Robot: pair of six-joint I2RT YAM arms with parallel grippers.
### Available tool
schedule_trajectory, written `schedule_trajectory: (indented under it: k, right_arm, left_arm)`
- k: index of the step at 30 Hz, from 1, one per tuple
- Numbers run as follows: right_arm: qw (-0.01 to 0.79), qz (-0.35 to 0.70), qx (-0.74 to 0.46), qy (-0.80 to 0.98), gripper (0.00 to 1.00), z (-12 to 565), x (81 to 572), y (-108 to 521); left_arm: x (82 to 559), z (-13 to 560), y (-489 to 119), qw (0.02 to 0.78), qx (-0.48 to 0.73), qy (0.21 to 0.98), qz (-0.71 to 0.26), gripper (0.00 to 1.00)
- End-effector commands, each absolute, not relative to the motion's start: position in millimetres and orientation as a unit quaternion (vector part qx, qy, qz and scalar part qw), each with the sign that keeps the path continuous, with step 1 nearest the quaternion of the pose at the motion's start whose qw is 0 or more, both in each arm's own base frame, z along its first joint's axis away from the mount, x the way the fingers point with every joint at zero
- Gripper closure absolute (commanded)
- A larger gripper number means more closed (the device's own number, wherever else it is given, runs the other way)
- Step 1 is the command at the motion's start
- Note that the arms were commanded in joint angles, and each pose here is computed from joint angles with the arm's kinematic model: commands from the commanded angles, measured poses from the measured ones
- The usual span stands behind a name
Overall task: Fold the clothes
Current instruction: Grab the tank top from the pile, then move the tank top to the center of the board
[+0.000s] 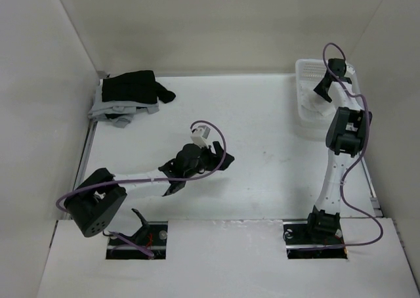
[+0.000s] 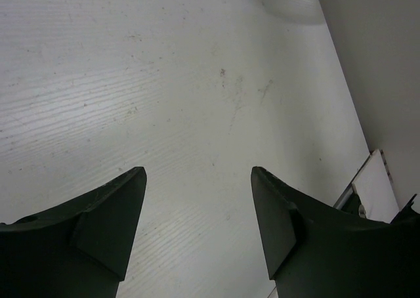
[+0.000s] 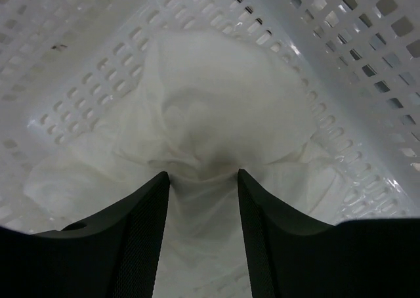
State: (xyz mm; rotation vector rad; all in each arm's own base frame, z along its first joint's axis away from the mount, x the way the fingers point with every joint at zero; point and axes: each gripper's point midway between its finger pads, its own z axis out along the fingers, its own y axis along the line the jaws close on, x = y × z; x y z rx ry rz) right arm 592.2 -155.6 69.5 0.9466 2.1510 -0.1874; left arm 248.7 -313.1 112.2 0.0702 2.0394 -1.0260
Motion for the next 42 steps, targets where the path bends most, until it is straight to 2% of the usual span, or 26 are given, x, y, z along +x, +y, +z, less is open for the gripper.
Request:
schedule_trajectory:
  k: [1,2,4,6,8,12,13,14,17,23,31,33,36,39,42]
  right_arm:
    - [0.370,-0.081,0.363,0.851,0.54,61,598,-158]
    - [0.376,-0.078,0.362,0.849,0.63,64,600,-158]
    - [0.381,-0.072,0.363,0.847,0.73,67,603,-157]
    - [0.391,-0.069,0.377,0.837,0.94,77,603,-157]
    - [0.419,-0.053,0.387,0.819,1.00,99,604,-157]
    - [0.506,-0.021,0.386,0.771,1.00,169,601,-151]
    - [0.569,-0.006,0.385,0.726,1.00,236,583,-149]
    - [0.577,-0.003,0.384,0.721,1.00,245,581,-147]
    - [0.651,0.036,0.358,0.668,1.00,330,548,-114]
    - [0.762,0.138,0.246,0.583,1.00,482,446,-2]
    - [0.808,0.326,0.058,0.488,0.98,612,270,133]
    - [0.796,0.362,0.030,0.484,0.97,616,244,151]
    - [0.759,0.393,0.016,0.518,0.96,582,244,181]
    - [0.694,0.427,0.019,0.580,0.95,506,263,222]
    - [0.607,0.456,0.036,0.650,0.91,402,284,266]
  left_arm:
    - [255,145,-310,0.437,0.013,0.779,-0.449,0.36]
    - [256,145,-309,0.438,0.010,0.779,-0.449,0.36]
    - [257,145,-309,0.438,0.010,0.779,-0.448,0.36]
    - [259,146,-310,0.438,0.009,0.779,-0.448,0.36]
    - [260,146,-312,0.437,0.010,0.780,-0.449,0.36]
    - [260,144,-314,0.433,0.013,0.781,-0.450,0.36]
    - [262,145,-313,0.434,0.008,0.780,-0.451,0.36]
    - [262,145,-313,0.434,0.008,0.780,-0.451,0.36]
    - [265,151,-306,0.441,-0.005,0.776,-0.451,0.36]
    - [274,166,-282,0.459,-0.048,0.763,-0.453,0.36]
    - [291,183,-214,0.516,-0.148,0.747,-0.392,0.36]
    - [292,190,-193,0.530,-0.172,0.738,-0.379,0.35]
    - [292,197,-166,0.544,-0.200,0.726,-0.370,0.35]
    - [291,197,-144,0.550,-0.219,0.722,-0.357,0.35]
    - [289,190,-126,0.550,-0.235,0.725,-0.342,0.35]
